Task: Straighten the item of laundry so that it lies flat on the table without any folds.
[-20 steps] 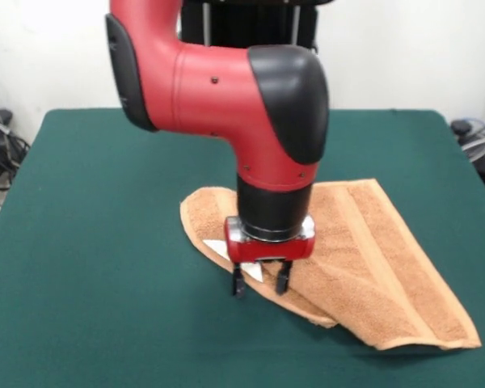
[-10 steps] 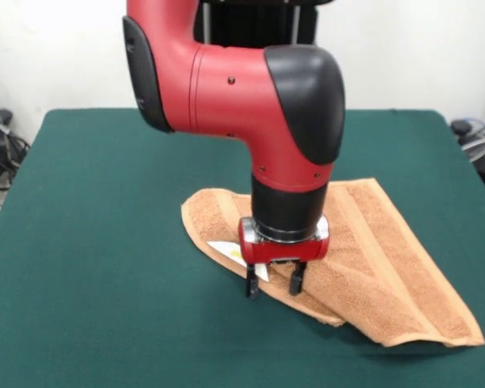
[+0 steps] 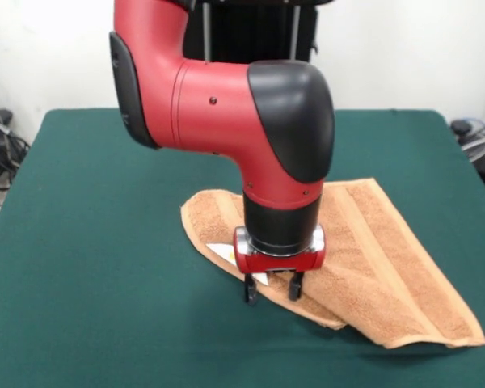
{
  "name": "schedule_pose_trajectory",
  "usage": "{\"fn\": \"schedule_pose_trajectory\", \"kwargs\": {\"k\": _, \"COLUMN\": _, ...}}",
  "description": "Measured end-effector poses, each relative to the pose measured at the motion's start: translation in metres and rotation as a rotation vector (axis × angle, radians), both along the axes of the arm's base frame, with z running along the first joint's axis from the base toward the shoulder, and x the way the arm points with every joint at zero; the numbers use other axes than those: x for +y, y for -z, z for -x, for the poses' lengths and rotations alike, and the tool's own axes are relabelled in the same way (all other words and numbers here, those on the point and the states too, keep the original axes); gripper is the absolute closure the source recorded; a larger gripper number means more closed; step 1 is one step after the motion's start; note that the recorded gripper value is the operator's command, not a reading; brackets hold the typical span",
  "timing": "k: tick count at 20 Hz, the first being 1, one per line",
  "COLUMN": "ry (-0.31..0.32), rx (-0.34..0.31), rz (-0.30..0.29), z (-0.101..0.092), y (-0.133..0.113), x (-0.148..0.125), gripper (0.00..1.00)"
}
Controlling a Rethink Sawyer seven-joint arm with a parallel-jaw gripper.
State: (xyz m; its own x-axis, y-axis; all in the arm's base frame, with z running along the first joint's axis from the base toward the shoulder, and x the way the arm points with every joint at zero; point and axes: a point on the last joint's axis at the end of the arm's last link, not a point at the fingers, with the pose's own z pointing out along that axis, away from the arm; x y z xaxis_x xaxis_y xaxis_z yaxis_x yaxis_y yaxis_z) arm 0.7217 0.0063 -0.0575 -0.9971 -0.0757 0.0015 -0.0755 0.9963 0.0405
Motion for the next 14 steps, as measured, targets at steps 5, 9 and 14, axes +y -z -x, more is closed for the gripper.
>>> {"fn": "schedule_pose_trajectory", "kwargs": {"k": 5, "ry": 0.014, "rx": 0.022, "rz": -0.015, "z": -0.0044, "y": 0.0002, "x": -0.0025, "gripper": 0.00}}
{"fn": "schedule_pose_trajectory", "kwargs": {"k": 9, "ry": 0.018, "rx": 0.016, "rz": -0.013, "z": -0.0079, "y": -0.0001, "x": -0.0059, "gripper": 1.00}}
{"fn": "schedule_pose_trajectory", "kwargs": {"k": 14, "ry": 0.021, "rx": 0.014, "rz": -0.013, "z": -0.0088, "y": 0.0001, "x": -0.0079, "gripper": 1.00}}
